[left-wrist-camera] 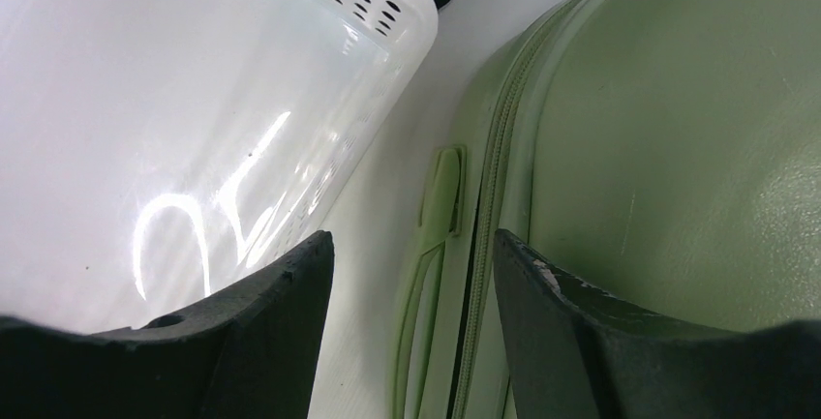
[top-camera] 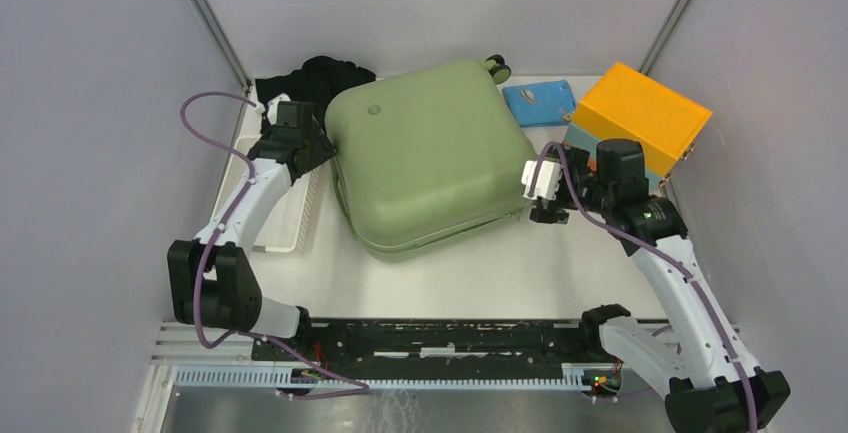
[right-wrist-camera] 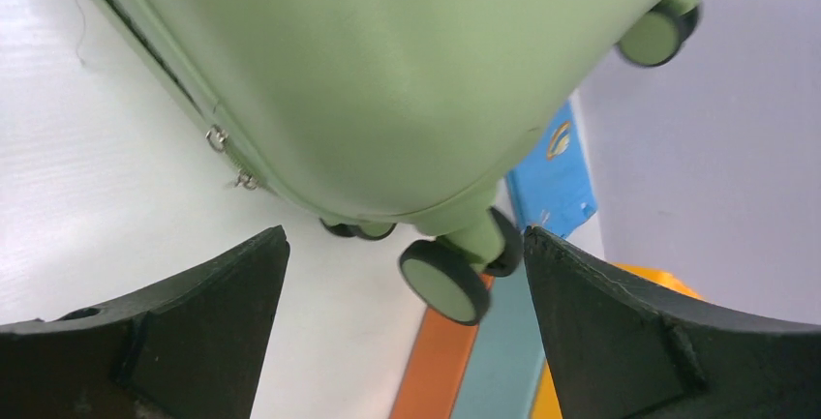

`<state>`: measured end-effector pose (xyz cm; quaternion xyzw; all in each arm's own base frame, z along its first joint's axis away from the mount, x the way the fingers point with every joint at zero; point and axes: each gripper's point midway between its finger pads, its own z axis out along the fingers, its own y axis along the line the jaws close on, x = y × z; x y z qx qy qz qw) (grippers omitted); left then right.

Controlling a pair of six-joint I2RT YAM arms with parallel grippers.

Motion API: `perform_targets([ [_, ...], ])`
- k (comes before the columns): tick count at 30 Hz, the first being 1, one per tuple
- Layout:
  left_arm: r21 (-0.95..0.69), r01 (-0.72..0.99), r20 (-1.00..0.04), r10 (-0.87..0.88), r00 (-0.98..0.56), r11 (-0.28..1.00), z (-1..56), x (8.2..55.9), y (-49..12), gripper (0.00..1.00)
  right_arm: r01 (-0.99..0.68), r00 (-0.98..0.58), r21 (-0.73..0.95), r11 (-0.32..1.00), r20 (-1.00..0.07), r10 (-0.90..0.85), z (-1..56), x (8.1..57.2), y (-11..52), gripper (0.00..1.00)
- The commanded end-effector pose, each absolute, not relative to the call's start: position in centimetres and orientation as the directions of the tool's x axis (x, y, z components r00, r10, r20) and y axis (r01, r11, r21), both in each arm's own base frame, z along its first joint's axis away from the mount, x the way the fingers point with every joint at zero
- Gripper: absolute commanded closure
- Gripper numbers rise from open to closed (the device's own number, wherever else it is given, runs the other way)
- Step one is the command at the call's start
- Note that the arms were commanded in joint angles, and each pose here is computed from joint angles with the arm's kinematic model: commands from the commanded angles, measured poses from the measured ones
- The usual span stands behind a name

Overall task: Open, take out, and arrange the luggage
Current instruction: Adjust the luggage at the center of the board.

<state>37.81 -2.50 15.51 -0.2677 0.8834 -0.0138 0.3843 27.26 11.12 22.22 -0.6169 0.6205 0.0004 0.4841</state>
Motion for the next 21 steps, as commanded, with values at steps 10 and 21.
perform_targets([
  [10, -0.210, -0.329, -0.785, -0.359, -0.504, 0.921, 22.9, 37.3, -2.3, 0.18, -0.811, 0.228, -0.508, 0.291, -0.732, -0.643, 30.1, 29.3, 11.6, 0.02],
  [21, -0.388, -0.015, -0.804, -0.346, -0.485, 0.922, 26.7, 29.3, -6.8, 0.16, -0.893, 0.245, -0.449, 0.045, -0.567, -0.787, 25.9, 30.0, 8.9, 0.02],
])
